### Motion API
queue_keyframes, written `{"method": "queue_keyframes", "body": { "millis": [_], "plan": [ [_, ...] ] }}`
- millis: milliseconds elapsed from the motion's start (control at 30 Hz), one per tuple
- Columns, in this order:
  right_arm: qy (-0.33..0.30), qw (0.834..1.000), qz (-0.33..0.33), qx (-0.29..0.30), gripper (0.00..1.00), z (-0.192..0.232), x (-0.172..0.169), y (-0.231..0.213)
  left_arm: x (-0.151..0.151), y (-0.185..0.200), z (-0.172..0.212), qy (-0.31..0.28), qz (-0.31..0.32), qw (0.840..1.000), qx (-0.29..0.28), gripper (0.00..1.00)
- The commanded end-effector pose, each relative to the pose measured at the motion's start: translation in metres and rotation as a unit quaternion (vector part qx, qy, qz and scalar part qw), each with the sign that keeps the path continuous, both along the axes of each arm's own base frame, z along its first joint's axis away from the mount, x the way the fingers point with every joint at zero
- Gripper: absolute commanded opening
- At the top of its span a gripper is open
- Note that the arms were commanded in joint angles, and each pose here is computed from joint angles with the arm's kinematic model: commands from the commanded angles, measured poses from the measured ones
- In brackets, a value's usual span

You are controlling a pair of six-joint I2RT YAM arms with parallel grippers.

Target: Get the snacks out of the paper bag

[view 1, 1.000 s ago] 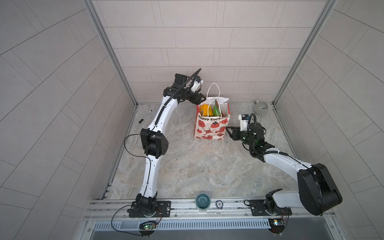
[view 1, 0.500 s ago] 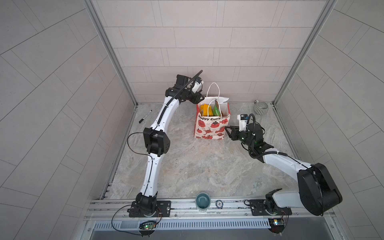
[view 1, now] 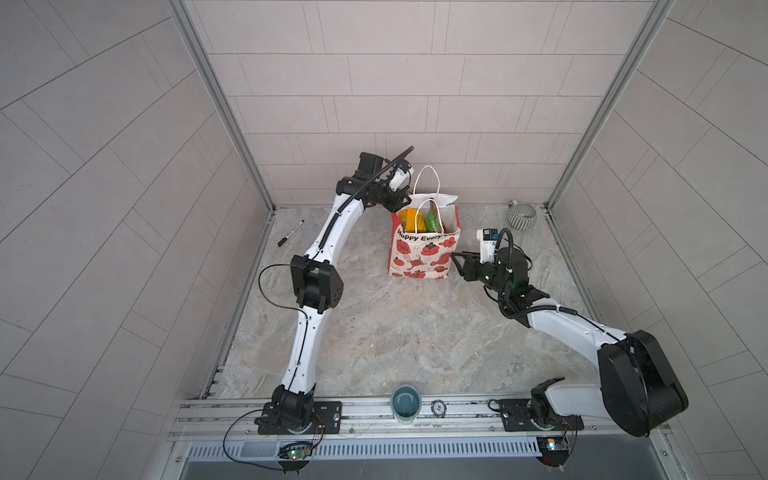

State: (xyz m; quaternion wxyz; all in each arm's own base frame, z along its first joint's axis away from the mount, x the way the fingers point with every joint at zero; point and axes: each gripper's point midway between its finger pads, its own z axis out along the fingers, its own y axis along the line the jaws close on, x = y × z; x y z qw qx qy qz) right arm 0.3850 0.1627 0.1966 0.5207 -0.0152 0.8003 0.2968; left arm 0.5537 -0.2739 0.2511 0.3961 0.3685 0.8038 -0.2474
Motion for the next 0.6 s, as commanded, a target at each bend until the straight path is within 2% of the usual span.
{"method": "queue_keyframes", "body": {
  "millis": [0,33,133,200,300,367,500,567],
  "plan": [
    [-0.017,1.000,-0.006,0.000,0.45,0.008,-0.003,-0.003,0.001,-0.002,0.003,-0.010,-0.005,1.000,0.004,0.21],
    [-0.017,1.000,-0.007,-0.001,0.45,0.008,-0.003,-0.003,0.000,-0.003,0.003,-0.012,-0.007,1.000,0.003,0.20],
    [-0.017,1.000,-0.011,0.001,0.45,0.009,-0.004,-0.005,-0.001,-0.005,0.005,-0.014,-0.010,1.000,0.004,0.07],
    [-0.021,1.000,-0.016,0.001,0.45,0.011,-0.006,-0.007,-0.001,-0.005,0.005,-0.014,-0.011,1.000,0.004,0.06],
    [-0.021,0.999,-0.024,-0.001,0.46,0.012,-0.007,-0.011,-0.002,-0.005,0.007,-0.019,-0.014,1.000,0.005,0.00],
    [-0.018,1.000,-0.024,-0.001,0.46,0.012,-0.009,-0.011,-0.005,-0.008,0.012,-0.023,-0.021,1.000,0.001,0.00],
    [0.024,1.000,0.002,-0.005,0.43,-0.020,-0.021,-0.002,-0.010,-0.009,0.025,-0.039,-0.032,0.999,-0.006,0.00],
    [0.041,0.999,0.017,-0.013,0.33,-0.031,-0.027,0.005,-0.011,-0.009,0.034,-0.054,-0.032,0.998,-0.010,0.00]
  ]
}}
